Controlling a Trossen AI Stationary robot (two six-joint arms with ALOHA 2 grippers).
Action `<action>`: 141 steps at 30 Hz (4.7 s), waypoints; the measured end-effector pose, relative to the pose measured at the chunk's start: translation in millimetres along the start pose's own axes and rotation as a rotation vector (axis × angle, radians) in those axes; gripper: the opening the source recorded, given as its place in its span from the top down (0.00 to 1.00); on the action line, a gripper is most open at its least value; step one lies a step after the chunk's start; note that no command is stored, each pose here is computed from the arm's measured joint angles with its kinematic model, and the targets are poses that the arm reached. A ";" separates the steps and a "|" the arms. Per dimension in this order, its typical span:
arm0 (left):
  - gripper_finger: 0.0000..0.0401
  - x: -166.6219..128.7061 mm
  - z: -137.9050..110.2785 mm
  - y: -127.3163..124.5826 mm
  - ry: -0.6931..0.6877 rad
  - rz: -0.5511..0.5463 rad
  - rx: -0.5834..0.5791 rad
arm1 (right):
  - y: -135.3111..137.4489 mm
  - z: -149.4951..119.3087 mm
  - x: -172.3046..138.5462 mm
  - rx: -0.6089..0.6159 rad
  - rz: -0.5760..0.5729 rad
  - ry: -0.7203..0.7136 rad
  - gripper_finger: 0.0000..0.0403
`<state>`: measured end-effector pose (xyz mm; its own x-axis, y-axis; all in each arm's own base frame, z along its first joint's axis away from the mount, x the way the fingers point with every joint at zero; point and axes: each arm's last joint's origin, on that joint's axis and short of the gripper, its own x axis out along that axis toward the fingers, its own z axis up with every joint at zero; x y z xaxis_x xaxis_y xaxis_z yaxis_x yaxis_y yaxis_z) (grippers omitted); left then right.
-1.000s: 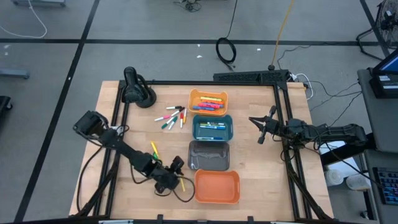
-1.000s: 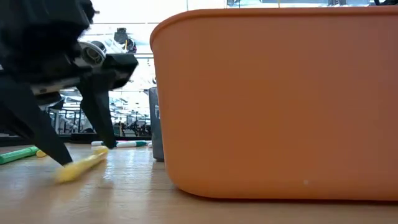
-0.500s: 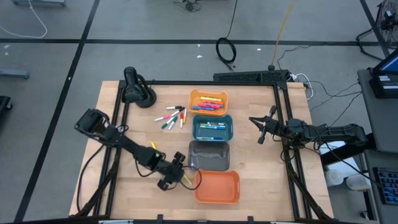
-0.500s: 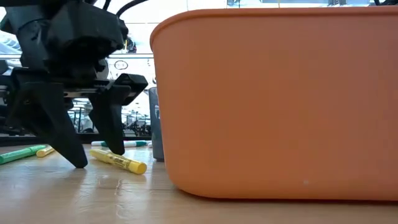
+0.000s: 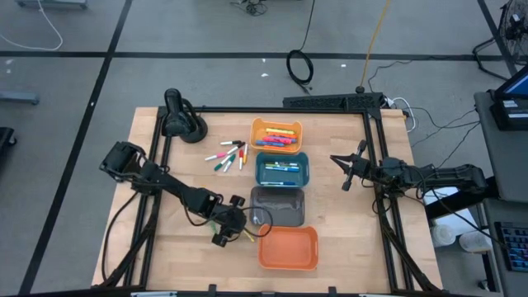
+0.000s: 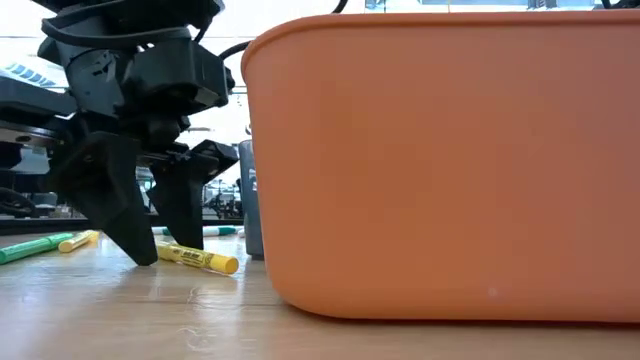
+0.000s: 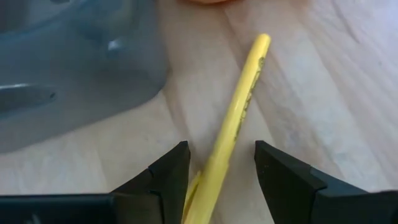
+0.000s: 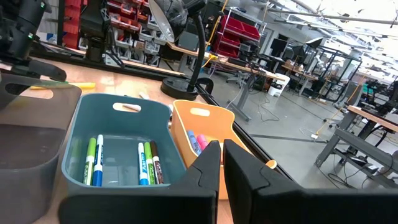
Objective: Pick & Place Markers
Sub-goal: Put the bottom yellow pen into the gray bin, then put the green pen into the gray bin
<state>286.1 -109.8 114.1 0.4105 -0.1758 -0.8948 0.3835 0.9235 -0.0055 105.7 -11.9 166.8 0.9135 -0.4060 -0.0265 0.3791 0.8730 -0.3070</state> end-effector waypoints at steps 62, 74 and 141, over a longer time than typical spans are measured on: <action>0.92 -40.8 103.2 49.7 -0.444 0.187 0.029 | 0.2 -0.3 0.2 -0.002 0.002 0.003 0.97; 0.87 -9.1 92.5 69.8 -0.357 0.200 -0.036 | 0.3 -0.4 0.2 -0.002 0.001 0.003 0.97; 0.39 -45.0 -51.8 -42.6 0.368 0.376 -1.614 | 0.3 -0.4 0.2 -0.002 0.002 0.003 0.97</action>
<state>208.4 -123.5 131.4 -0.0125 -0.0140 -0.9998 -0.9492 0.3147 0.0075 105.9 -11.8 166.3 0.9137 -0.4053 -0.0303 0.3772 0.8732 -0.3085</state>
